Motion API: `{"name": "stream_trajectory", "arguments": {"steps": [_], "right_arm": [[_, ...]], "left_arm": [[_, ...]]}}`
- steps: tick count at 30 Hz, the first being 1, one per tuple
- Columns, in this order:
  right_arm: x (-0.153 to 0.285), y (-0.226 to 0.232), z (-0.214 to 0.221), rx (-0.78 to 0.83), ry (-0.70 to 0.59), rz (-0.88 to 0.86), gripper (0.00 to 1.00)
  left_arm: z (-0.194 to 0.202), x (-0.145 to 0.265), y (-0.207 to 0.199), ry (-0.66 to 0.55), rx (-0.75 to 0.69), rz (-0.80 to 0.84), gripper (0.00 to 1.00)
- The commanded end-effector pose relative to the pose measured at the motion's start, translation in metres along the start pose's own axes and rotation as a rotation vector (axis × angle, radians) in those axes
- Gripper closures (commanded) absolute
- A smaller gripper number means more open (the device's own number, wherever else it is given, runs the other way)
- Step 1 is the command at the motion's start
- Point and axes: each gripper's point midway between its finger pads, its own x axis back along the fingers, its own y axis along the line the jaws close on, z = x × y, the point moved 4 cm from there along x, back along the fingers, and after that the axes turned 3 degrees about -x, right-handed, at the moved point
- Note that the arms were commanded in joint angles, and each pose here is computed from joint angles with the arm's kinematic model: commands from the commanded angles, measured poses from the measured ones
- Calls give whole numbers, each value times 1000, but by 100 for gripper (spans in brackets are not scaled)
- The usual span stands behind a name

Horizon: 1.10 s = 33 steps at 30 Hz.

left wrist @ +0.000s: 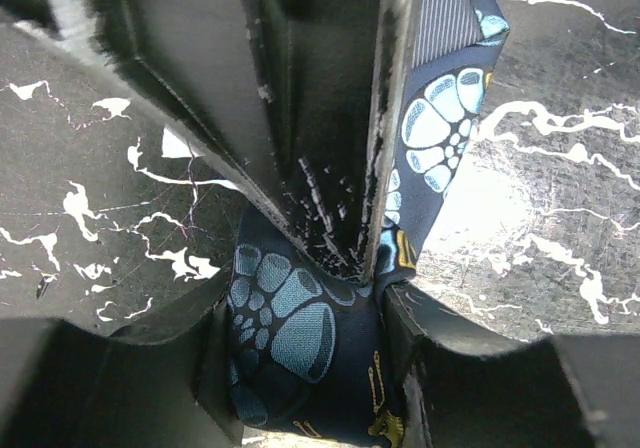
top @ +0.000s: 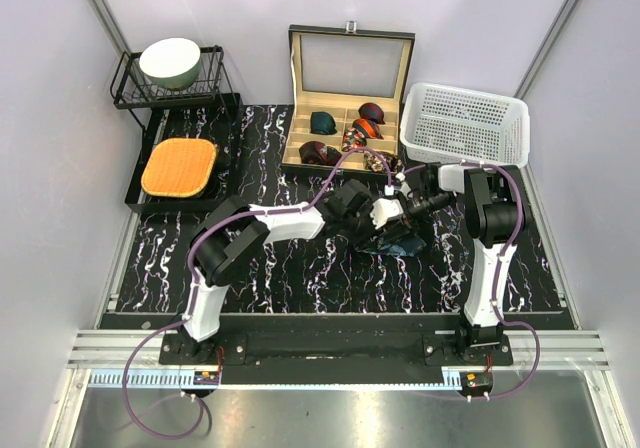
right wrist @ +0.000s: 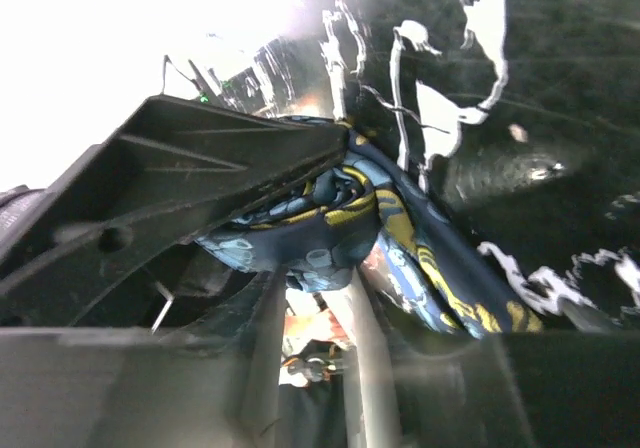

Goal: Roll the ties
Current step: Roll the tie at the center of the board.

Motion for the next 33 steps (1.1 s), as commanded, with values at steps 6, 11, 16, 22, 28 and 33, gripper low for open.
{"name": "stream_trajectory", "arguments": {"steps": [6,11,16,22,28,33], "right_arm": [[-17,-26,-2,25,-3,50,100],[-19,-53,-4,8,12,191,100],[-23,-70,0,-7,53,280,100],[-28,-70,-1,32,77,420,100],[-29,-70,-5,50,92,477,100],[-35,-69,0,98,151,492,100]], "left_arm": [[102,-8,-37,286,215,134,51],[74,12,-34,32,189,170,25],[53,19,-26,-127,122,156,7],[25,34,-10,-227,10,91,1],[-4,68,9,-320,-110,-58,1],[-13,94,-3,-466,-175,-91,1]]}}
